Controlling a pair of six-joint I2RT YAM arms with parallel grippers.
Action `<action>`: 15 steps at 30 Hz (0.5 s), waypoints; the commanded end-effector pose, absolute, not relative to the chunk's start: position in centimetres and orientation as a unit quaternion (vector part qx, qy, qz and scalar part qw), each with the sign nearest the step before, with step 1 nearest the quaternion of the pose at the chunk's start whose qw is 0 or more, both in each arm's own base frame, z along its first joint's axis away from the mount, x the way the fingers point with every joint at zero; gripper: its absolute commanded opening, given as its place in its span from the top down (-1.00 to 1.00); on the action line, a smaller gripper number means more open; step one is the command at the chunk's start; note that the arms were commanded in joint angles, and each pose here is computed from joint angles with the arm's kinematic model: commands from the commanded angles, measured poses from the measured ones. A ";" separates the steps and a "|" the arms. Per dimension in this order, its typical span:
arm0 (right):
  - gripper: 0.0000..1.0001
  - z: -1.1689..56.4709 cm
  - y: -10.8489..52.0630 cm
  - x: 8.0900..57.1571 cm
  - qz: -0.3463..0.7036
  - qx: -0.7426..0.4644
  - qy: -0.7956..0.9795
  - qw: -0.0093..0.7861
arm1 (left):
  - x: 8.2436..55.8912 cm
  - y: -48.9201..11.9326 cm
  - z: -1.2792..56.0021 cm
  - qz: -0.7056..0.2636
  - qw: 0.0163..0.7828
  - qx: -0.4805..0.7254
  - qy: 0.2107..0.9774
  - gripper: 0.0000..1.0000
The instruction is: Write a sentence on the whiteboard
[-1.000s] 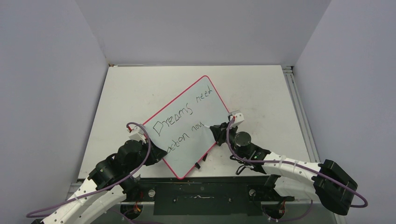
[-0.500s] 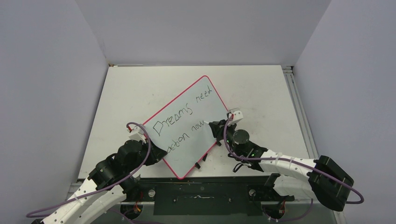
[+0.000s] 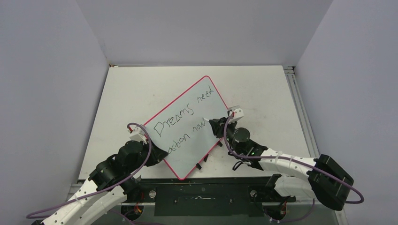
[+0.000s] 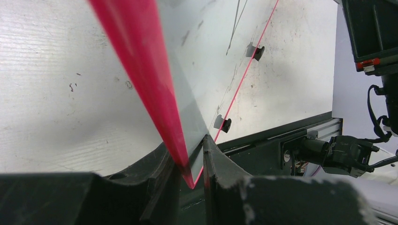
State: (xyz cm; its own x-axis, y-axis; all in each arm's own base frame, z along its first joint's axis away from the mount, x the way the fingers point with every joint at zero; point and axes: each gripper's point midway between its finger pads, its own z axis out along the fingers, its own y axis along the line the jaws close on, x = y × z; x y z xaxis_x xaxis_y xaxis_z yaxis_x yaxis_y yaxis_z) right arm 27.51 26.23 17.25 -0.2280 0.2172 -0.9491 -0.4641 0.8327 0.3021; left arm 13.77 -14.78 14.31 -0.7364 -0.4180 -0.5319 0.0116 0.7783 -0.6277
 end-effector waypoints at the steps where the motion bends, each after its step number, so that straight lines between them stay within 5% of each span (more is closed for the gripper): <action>1: 0.89 20.4 25.7 26.9 0.300 -0.073 0.709 0.635 | 14.3 -14.1 14.9 -0.300 0.361 -0.126 0.874 0.77; 15: 0.89 17.8 23.9 26.2 0.270 -0.081 0.736 0.616 | 14.3 -14.2 14.8 -0.300 0.360 -0.125 0.874 0.77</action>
